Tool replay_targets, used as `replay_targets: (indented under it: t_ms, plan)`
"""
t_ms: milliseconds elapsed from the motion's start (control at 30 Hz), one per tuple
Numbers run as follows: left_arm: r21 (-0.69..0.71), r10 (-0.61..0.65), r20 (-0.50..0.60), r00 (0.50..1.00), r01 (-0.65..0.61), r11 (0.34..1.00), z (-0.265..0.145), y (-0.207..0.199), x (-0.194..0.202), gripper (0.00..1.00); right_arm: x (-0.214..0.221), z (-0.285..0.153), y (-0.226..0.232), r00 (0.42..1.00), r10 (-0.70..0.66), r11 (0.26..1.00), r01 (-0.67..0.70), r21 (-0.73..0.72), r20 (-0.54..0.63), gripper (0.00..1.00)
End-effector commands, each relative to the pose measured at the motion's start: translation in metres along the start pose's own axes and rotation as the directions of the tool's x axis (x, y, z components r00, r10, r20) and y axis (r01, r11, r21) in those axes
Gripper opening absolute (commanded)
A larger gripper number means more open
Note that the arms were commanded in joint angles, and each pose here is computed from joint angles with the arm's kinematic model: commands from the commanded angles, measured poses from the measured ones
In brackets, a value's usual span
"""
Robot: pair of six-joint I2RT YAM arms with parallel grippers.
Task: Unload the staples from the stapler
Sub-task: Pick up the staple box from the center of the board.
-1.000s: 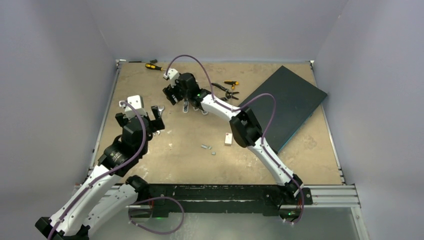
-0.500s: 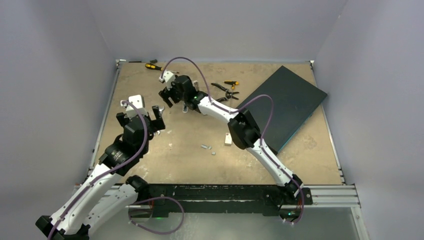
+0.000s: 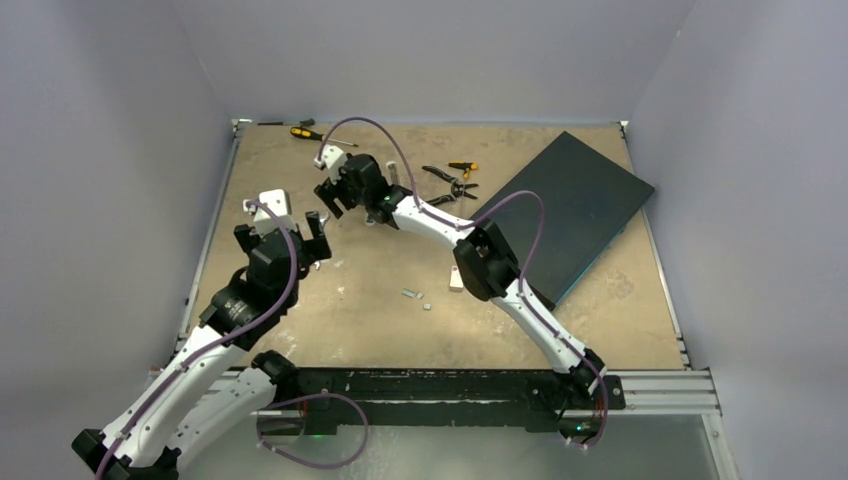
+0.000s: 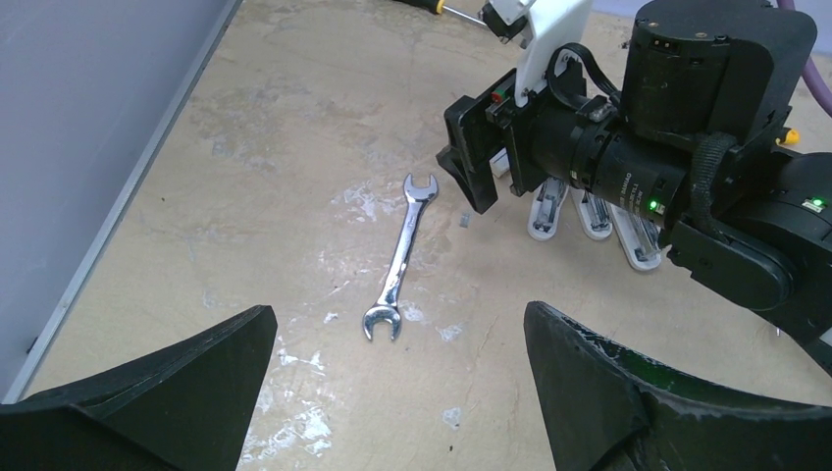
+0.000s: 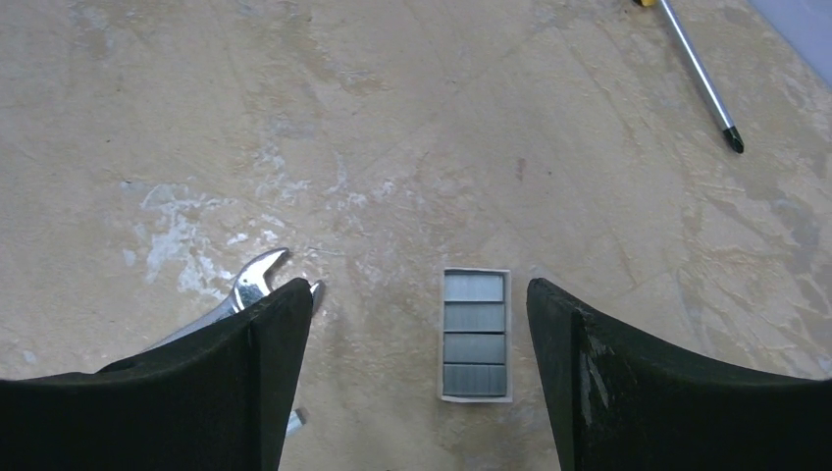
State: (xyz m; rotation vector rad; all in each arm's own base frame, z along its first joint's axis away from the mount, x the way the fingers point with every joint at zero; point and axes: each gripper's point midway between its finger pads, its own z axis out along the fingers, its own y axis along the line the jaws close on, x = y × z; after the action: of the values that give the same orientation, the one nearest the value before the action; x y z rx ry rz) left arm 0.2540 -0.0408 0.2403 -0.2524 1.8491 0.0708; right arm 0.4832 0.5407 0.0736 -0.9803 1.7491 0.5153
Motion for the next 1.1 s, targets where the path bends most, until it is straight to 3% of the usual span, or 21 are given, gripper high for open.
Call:
replay_targets:
  t_ms: [0,700,933,1067]
  plan:
    - [-0.008,-0.014,0.030,0.999,0.015,1.000,-0.001,0.001,-0.015,0.95,-0.002,-0.002,-0.020,1.000,0.028,0.998,-0.028,0.054,0.005,0.82]
    - [-0.013,-0.010,0.028,1.000,0.010,1.000,0.000,0.001,-0.014,0.95,0.055,0.000,-0.003,0.990,0.028,0.995,-0.042,-0.093,-0.140,0.80]
    - [-0.013,-0.009,0.028,1.000,0.009,1.000,0.000,0.002,-0.014,0.95,0.061,0.001,-0.005,0.987,0.032,0.996,-0.045,-0.081,-0.154,0.72]
    - [-0.014,-0.008,0.029,1.000,0.008,1.000,0.000,0.002,-0.014,0.95,0.064,-0.001,-0.005,0.986,0.034,0.996,-0.048,-0.081,-0.162,0.60]
